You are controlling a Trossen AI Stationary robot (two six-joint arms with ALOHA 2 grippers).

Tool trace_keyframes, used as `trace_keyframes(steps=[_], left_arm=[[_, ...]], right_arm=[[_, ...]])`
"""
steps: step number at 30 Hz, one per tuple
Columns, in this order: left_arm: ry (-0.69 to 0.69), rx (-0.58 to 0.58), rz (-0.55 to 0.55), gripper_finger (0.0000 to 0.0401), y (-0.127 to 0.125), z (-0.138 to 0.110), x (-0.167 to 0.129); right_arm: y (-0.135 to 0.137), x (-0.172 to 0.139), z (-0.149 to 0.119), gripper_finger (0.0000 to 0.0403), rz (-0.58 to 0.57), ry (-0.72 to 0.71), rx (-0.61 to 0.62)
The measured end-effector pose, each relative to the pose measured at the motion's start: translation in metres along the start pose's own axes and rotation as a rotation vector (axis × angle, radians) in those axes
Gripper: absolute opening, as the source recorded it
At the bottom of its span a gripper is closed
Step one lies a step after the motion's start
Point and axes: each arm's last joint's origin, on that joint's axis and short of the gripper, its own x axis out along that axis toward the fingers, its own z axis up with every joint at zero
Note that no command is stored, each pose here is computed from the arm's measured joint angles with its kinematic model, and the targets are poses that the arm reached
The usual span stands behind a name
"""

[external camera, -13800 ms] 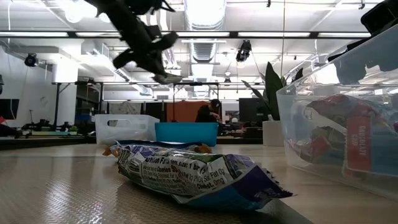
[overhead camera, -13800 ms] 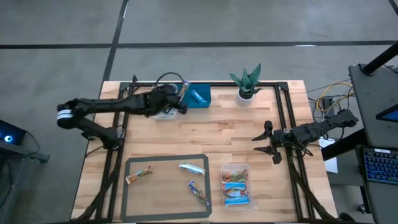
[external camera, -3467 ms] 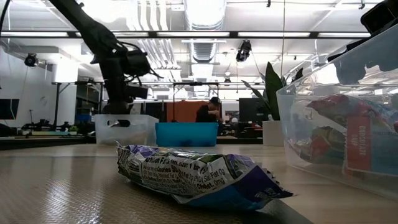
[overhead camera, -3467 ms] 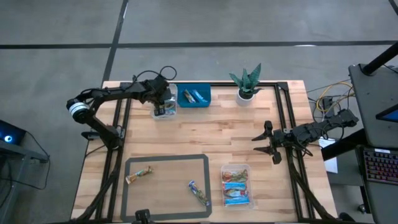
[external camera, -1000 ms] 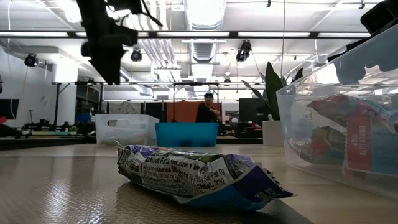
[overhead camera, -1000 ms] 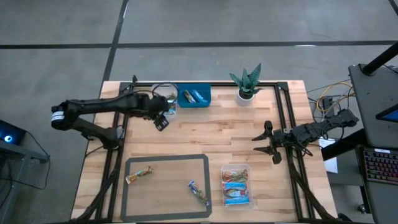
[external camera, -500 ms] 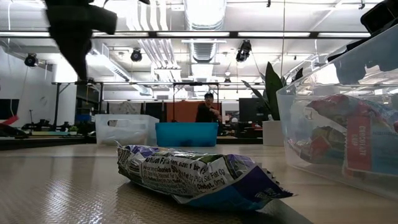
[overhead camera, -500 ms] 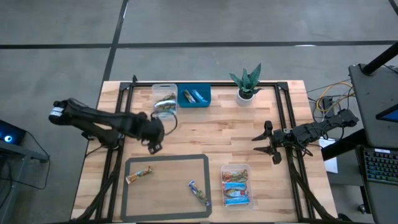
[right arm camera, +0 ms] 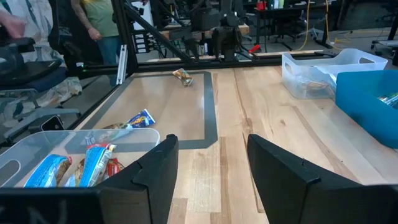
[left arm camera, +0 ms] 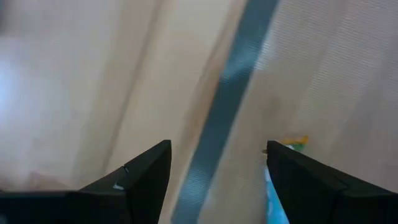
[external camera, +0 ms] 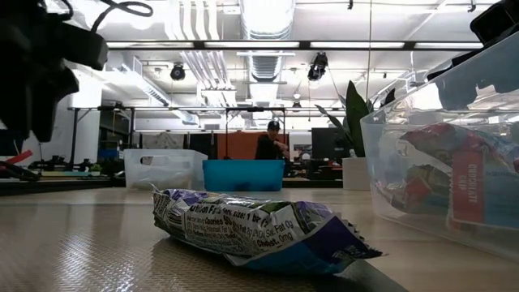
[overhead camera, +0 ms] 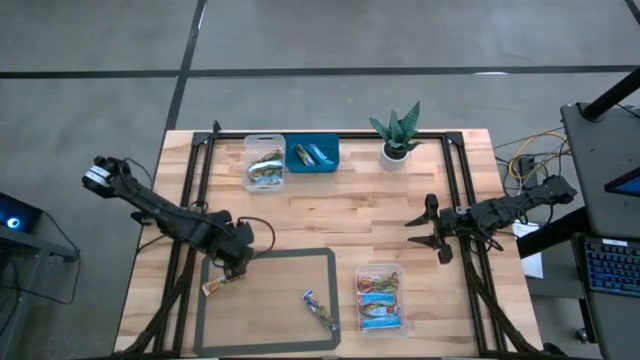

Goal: Pick and place Granola Bars by type
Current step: Put the yellow granola bar into the top transparent bin

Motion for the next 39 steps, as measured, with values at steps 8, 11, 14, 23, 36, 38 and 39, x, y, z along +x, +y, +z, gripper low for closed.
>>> trace_keyframes(steps=[8,11,14,23,36,38,39], left_arm=[[0.054,0.008,-0.090,0.0244,-0.010,-0.010,0.003],[0.099,0.001,-0.107,0.0244,-0.013,-0.018,0.006],[0.128,-0.005,-0.118,0.0244,-0.015,-0.025,0.009],[0.170,-0.012,-0.145,0.0244,-0.022,-0.035,0.026],[0.202,0.005,-0.137,0.0244,-0.032,-0.034,0.045],[0.207,0.006,-0.133,0.0244,-0.033,-0.034,0.048],[0.204,0.005,-0.139,0.0244,-0.033,-0.034,0.049]], right_arm=[[0.000,0.000,0.000,0.0183,0.000,0.000,0.000],[0.000,0.000,0.000,0.0183,0.000,0.000,0.000],[0.000,0.000,0.000,0.0183,0.000,0.000,0.000],[0.000,0.000,0.000,0.0183,0.000,0.000,0.000],[0.000,0.000,0.000,0.0183,0.000,0.000,0.000],[0.000,0.000,0.000,0.0183,0.000,0.000,0.000],[0.000,0.000,0.000,0.0183,0.000,0.000,0.000]])
